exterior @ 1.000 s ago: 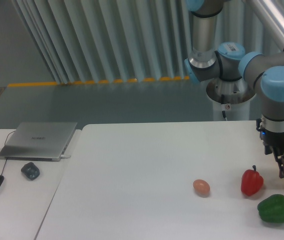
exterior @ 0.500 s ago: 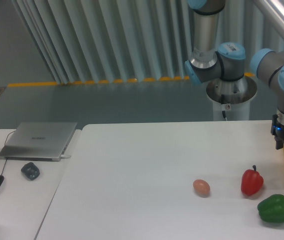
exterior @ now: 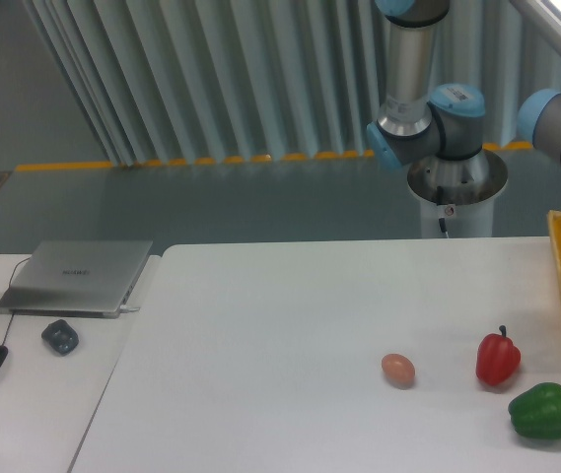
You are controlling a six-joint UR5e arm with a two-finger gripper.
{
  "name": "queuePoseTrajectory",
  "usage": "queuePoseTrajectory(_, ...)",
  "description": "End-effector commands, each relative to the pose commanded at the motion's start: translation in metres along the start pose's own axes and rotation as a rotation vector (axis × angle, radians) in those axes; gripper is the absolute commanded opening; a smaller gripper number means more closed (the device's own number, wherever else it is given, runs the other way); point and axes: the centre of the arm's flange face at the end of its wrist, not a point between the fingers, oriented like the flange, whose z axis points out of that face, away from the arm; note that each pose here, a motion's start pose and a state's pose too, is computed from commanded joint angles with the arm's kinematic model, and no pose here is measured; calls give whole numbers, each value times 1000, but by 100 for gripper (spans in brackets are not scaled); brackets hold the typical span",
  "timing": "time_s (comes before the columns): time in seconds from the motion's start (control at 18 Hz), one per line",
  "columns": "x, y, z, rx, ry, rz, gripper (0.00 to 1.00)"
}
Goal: Place the triangular bread on the table
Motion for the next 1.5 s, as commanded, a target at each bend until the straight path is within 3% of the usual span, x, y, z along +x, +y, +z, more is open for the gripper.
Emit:
queuePoseTrajectory(0.28,5,30,1,-54,18,46,100)
queuePoseTrajectory(0.5,9,70,-1,-47,11,-40,100)
queuePoseTrajectory(0.78,4,100,-12,-64,-50,-169,100)
queuePoseTrajectory(1.22,2,114,-6,87,-91,-240,100)
queuePoseTrajectory(1.5,0,127,9,99,-61,-401,100)
